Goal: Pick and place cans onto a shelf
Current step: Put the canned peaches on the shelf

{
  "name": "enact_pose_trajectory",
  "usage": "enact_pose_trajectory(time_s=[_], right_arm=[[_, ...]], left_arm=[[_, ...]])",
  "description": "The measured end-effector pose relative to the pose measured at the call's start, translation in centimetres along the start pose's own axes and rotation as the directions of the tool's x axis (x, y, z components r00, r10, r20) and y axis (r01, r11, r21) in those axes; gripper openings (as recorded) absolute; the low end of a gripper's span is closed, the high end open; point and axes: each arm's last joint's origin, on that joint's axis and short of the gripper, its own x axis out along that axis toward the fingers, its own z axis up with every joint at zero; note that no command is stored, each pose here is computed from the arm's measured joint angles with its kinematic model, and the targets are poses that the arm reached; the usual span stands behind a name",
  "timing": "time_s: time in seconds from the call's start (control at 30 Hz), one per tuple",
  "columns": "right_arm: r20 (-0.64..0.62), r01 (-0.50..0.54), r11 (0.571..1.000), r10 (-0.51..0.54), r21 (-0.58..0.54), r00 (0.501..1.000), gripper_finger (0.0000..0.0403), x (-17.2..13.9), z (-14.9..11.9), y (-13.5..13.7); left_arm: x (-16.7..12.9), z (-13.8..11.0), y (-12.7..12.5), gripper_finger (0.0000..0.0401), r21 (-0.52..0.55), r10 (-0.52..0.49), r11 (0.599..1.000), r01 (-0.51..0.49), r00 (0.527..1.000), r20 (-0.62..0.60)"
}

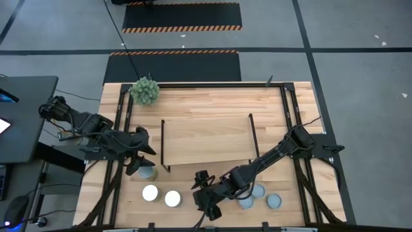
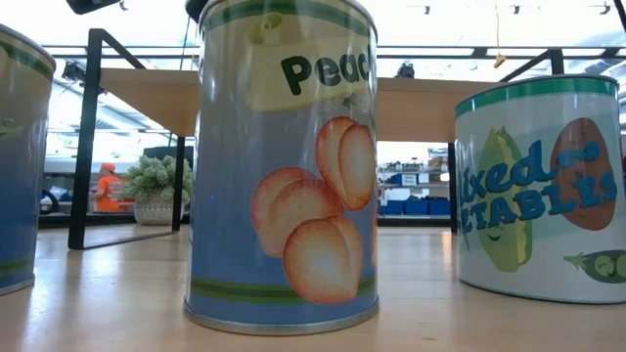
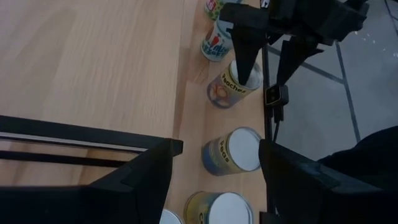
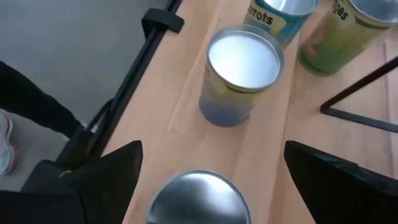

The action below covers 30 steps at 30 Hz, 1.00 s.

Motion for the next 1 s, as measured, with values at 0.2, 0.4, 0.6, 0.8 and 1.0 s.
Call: enact_pose_trajectory(time_s=[0.2,0.4,0.6,0.8,1.0], right_arm=[[-0.018,-0.007,1.0,0.007,-0.005,1.0,0.04,0.2,-0.5,0.0],[-0.021,-0.022,1.0,0.021,-0.006,1.0,0.04,0.2,-0.5,0.1],[-0.07,-0.027,0.998,0.023,-0.052,0.997,0.04,0.4,-1.4,0.7],[-0.117,0.002,0.995,-0.013,-0.1,0.993,0.0399,0.3,-2.0,0.8],[-0.156,-0.01,0.994,-0.007,-0.105,0.988,0.0398,1.0,-2.6,0.9]], left_arm=[[0.0,-0.1,0.1,0.0245,0.002,0.008,1.0,-0.008,1.0,-0.009],[0.0,-0.1,0.1,0.0245,0.002,0.008,1.0,-0.008,1.0,-0.01],[0.0,-0.1,0.1,0.0245,0.002,0.008,1.0,-0.008,1.0,-0.009],[0.0,-0.1,0.1,0.0245,0.003,0.011,1.0,-0.011,1.0,-0.007],[0.0,-0.1,0.1,0.0245,0.002,0.011,1.0,-0.011,1.0,-0.007]])
